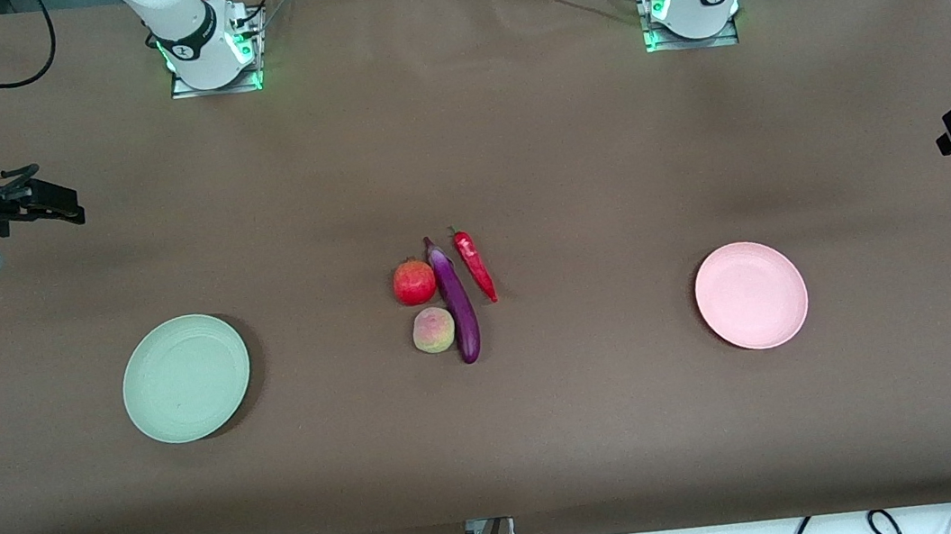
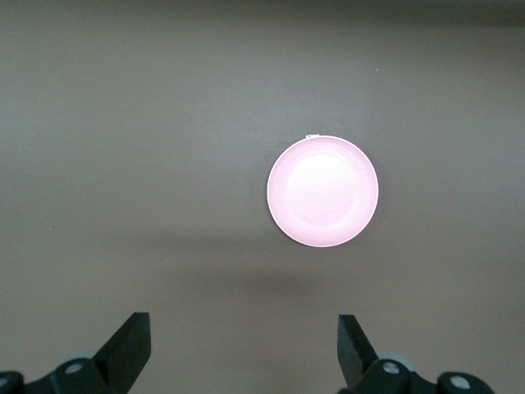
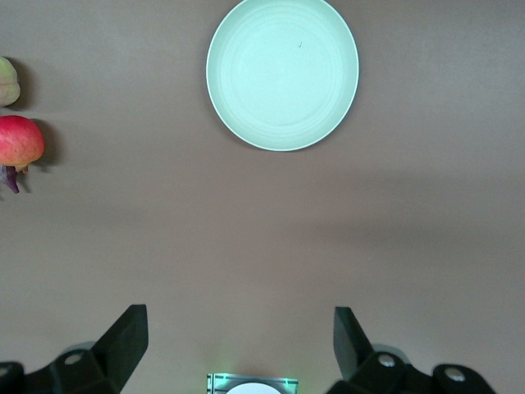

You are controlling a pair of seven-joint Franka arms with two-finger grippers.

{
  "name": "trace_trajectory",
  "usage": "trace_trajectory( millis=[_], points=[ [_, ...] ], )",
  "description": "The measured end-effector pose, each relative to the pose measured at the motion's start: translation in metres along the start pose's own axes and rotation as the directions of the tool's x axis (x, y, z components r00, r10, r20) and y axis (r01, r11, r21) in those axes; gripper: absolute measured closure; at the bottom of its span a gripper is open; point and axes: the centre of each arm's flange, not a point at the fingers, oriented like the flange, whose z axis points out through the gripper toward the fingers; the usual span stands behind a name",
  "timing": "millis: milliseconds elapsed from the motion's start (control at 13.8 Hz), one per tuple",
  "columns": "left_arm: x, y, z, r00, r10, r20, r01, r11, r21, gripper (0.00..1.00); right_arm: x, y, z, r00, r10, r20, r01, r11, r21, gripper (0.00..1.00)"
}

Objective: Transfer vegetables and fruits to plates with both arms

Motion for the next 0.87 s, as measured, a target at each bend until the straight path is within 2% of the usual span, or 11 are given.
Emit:
trace_trajectory(
  millis=[871],
  points=[
    [0.0024, 0.0010, 0.0057, 1.000, 0.002, 0.010, -0.002, 1.000, -0.002, 0.00, 0.0044, 0.0004, 0.0043, 1.000, 0.000, -0.001, 0.000, 1.000, 0.001, 0.00]
  ],
)
